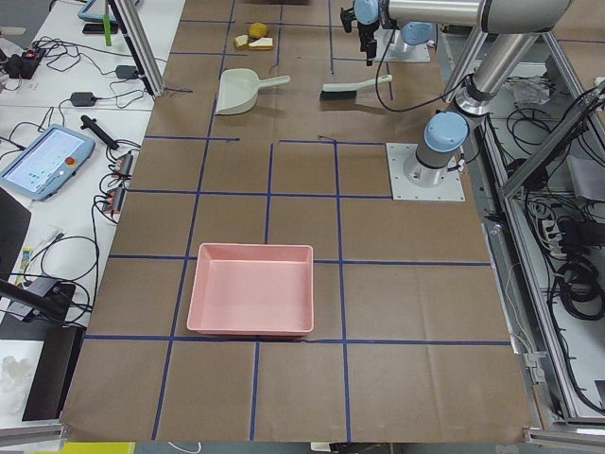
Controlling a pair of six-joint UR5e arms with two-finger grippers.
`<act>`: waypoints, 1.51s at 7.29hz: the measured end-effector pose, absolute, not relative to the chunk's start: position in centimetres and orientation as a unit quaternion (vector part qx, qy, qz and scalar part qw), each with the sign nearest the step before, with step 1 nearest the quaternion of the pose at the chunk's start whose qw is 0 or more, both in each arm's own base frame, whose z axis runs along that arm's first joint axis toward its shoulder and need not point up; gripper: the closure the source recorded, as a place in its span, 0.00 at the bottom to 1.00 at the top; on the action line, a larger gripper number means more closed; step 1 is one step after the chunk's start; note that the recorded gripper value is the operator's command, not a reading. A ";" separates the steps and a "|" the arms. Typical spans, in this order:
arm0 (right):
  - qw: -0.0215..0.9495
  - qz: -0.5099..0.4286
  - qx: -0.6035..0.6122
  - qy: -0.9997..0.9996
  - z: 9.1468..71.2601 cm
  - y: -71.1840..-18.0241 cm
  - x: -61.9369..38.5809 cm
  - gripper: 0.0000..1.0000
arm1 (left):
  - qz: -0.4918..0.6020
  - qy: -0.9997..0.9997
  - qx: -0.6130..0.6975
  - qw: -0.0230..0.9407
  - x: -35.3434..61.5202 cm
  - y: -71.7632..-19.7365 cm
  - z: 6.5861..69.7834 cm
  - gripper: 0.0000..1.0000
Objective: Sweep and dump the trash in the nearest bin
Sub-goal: 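Lower the left gripper and close it on the white brush handle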
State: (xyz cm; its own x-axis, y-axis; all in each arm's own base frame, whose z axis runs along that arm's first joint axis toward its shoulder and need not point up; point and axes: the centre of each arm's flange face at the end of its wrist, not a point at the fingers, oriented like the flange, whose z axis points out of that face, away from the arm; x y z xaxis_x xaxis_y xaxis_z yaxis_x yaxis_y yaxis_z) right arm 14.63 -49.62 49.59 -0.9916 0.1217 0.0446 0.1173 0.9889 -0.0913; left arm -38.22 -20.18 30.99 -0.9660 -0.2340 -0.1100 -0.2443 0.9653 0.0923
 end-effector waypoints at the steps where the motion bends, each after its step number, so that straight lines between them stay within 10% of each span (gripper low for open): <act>1: 0.025 0.044 -0.060 -0.997 49.6 -49.6 14.7 0.00 | 0.048 0.987 -0.143 0.052 -38.1 -19.7 30.3 0.00; 11: 0.024 0.047 -0.061 -0.997 49.6 -49.7 14.6 0.00 | -0.030 0.998 -0.049 0.022 -41.5 -15.5 24.3 0.06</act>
State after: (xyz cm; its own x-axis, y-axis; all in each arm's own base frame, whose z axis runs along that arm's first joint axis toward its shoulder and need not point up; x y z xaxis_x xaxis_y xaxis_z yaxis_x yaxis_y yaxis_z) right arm 14.64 -49.73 49.59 -0.9915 0.1233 0.0421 0.1188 0.9882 -0.0963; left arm -41.46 -15.51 24.34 -0.9943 -0.0986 -0.0407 -0.0959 0.9934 -0.0629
